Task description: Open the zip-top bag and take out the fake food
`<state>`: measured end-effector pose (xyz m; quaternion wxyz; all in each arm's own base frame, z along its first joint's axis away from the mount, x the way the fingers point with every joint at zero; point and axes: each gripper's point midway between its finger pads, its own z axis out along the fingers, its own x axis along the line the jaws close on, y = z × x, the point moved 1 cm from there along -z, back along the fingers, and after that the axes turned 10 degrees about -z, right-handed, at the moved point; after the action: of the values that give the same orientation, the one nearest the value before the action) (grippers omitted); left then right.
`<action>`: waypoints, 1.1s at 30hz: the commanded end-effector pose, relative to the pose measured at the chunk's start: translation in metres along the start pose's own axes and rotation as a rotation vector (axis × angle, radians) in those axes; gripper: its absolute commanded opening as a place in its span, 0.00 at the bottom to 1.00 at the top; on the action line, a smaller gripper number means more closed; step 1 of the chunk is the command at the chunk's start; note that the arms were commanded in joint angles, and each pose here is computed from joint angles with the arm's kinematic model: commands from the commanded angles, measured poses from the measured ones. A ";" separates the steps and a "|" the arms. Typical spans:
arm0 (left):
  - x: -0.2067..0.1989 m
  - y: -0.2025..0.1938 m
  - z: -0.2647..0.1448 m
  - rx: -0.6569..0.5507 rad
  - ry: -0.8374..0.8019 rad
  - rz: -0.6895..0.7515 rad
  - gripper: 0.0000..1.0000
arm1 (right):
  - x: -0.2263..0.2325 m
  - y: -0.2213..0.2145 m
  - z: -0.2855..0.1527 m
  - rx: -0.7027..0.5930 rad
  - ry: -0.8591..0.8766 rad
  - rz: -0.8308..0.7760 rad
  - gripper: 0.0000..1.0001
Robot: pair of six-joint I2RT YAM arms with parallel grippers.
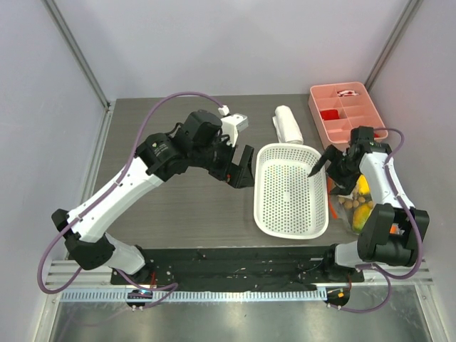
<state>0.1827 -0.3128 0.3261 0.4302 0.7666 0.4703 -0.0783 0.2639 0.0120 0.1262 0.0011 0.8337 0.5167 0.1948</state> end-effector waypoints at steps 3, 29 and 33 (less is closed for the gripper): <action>-0.008 0.001 -0.014 -0.019 -0.044 0.010 0.94 | -0.021 0.043 -0.022 -0.158 -0.083 0.094 0.99; 0.001 -0.004 -0.019 -0.045 -0.047 -0.021 0.94 | -0.040 0.097 0.024 -0.045 -0.372 0.042 0.56; 0.002 -0.005 -0.023 -0.064 -0.052 -0.026 0.94 | -0.047 0.115 0.020 -0.077 -0.582 -0.056 0.67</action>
<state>0.1763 -0.2955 0.3122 0.4186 0.7624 0.4863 -0.0842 0.3496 -0.0623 0.0998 0.1049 0.8671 0.4842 0.0518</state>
